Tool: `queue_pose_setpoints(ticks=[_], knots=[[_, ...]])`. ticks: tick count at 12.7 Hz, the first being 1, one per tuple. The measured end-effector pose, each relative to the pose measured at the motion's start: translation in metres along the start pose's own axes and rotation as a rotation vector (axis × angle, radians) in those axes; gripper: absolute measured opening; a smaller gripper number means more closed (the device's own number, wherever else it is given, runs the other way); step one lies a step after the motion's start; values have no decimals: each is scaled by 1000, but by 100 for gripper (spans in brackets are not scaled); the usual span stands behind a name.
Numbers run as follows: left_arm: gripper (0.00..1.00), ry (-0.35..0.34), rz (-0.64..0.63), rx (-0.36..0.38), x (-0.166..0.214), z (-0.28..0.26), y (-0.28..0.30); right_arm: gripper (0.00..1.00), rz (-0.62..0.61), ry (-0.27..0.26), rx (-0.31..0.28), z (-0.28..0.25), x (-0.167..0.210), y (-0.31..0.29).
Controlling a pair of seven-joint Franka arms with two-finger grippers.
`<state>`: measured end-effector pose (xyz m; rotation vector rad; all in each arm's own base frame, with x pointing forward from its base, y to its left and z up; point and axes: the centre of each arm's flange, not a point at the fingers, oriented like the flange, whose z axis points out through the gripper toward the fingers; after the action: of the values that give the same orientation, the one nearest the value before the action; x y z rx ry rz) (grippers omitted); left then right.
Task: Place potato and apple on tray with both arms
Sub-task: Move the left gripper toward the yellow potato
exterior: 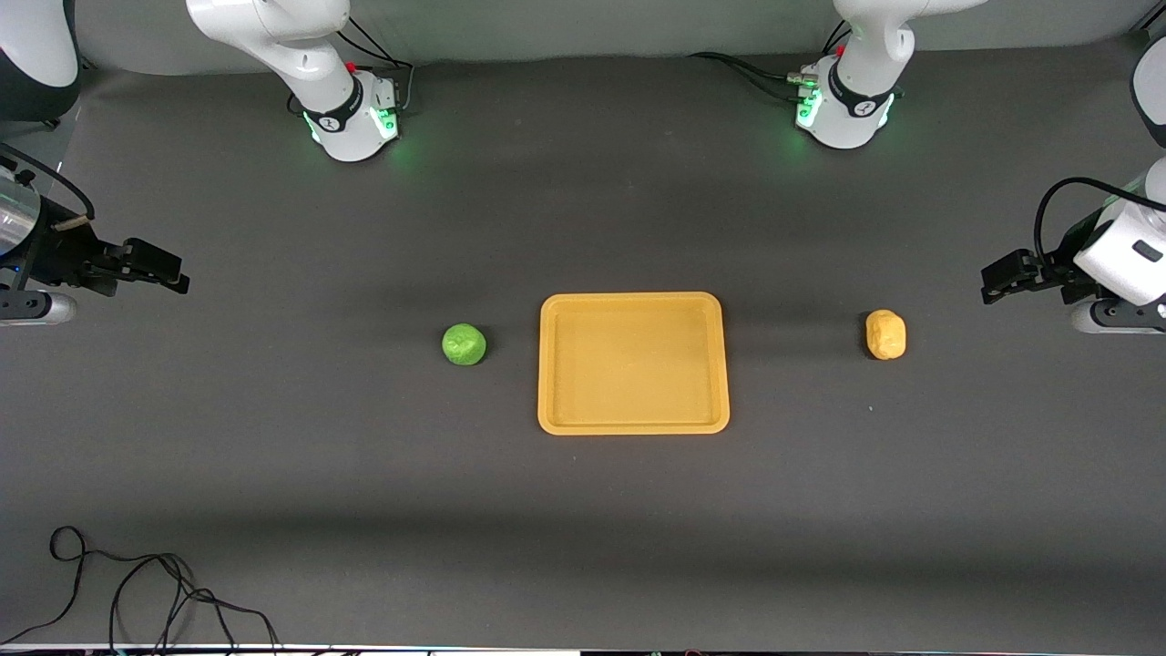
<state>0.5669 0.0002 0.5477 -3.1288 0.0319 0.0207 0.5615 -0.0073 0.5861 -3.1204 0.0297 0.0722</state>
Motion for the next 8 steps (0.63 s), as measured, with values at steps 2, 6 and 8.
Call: queue_pose_setpoints(ticks=[2, 6, 8], knots=[[100, -1, 0, 0, 0, 0, 0, 100, -1, 0, 0, 0, 0, 0], [100, -13, 3, -1, 0, 4, 2, 100, -3, -1, 0, 0, 0, -1], [100, -46, 6, -2, -1, 20, 2, 100, -3, -1, 0, 0, 0, -1]])
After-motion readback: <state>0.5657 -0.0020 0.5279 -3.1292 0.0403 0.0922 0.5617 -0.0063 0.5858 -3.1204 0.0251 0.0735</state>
